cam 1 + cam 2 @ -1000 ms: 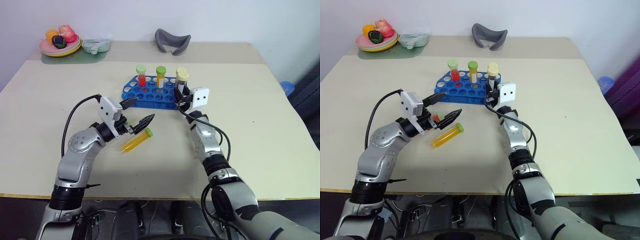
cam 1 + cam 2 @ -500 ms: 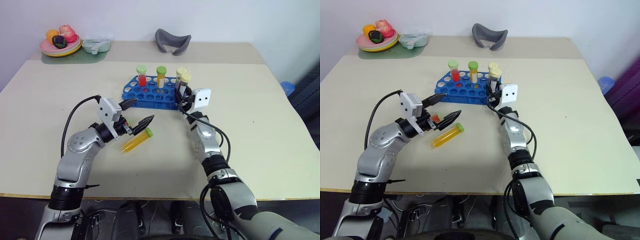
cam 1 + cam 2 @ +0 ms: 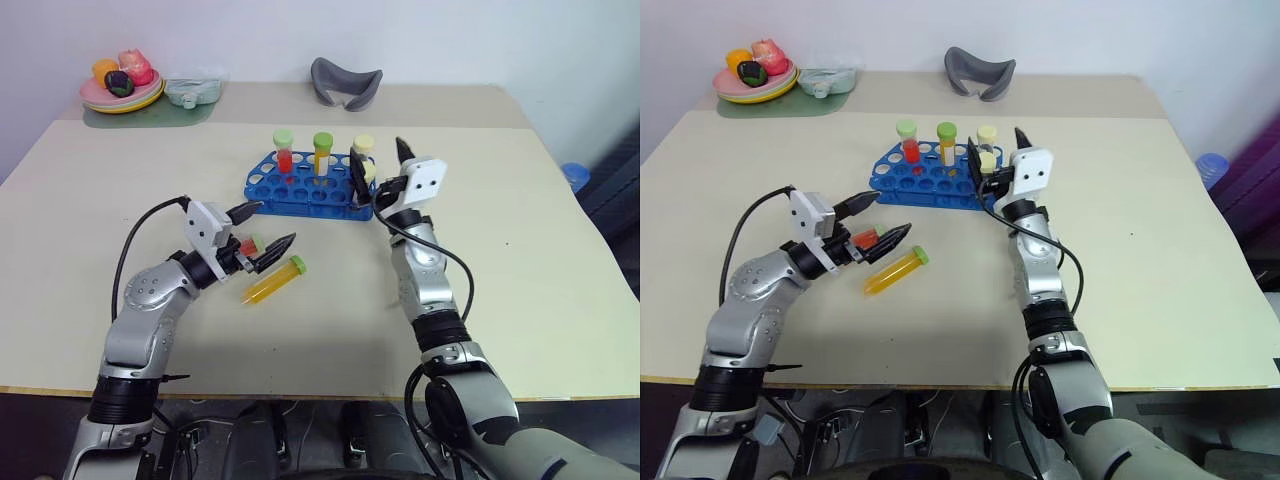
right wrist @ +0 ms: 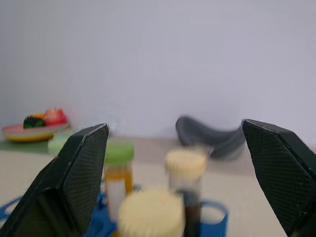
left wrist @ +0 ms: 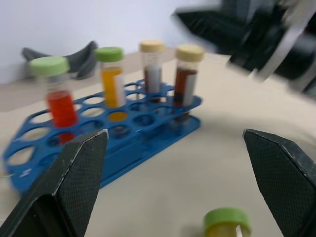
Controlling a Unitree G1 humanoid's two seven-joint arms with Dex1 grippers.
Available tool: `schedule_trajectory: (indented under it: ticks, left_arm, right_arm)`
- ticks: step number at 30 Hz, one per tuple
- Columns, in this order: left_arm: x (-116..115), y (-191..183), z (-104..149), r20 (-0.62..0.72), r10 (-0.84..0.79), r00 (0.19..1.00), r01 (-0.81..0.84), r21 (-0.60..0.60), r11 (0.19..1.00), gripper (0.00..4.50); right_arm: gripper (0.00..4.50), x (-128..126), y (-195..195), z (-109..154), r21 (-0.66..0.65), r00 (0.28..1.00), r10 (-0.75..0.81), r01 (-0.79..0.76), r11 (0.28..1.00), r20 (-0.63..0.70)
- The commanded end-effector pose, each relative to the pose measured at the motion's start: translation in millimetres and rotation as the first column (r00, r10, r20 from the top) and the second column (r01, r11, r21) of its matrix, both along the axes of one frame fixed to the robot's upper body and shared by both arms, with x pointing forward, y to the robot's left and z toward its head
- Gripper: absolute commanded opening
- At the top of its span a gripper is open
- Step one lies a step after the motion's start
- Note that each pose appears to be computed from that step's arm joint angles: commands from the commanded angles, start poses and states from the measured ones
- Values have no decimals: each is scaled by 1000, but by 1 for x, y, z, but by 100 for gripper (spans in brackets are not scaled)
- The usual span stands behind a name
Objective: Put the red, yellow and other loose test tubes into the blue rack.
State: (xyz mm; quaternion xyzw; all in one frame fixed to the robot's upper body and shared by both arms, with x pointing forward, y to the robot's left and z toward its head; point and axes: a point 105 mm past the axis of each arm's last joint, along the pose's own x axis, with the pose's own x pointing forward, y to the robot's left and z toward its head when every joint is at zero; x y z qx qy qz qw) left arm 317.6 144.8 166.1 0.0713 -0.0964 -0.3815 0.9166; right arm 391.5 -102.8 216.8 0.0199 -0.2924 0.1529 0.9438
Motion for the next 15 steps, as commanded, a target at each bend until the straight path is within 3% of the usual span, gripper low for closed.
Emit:
schedule_trajectory:
  ticks: [1,5,9,12,15]
  left_arm:
    - [-2,20,6,26,36,999,-36,19,999,450]
    - [-2,45,0,-7,79,997,-78,59,995,450]
    - [1,61,-7,-55,92,994,-86,109,990,450]
    - [2,57,-3,-67,50,996,-43,111,993,450]
    - [2,46,2,-73,-12,997,21,130,991,450]
  right_arm:
    - [438,-27,-7,43,-60,989,46,-38,997,138]
    - [438,-59,3,41,-262,965,252,-224,938,75]
    - [438,-97,14,8,-390,867,458,-497,775,-194]
    - [438,-114,16,-7,-404,806,500,-591,698,-317]
    - [438,-119,15,-16,-410,792,490,-609,679,-365]
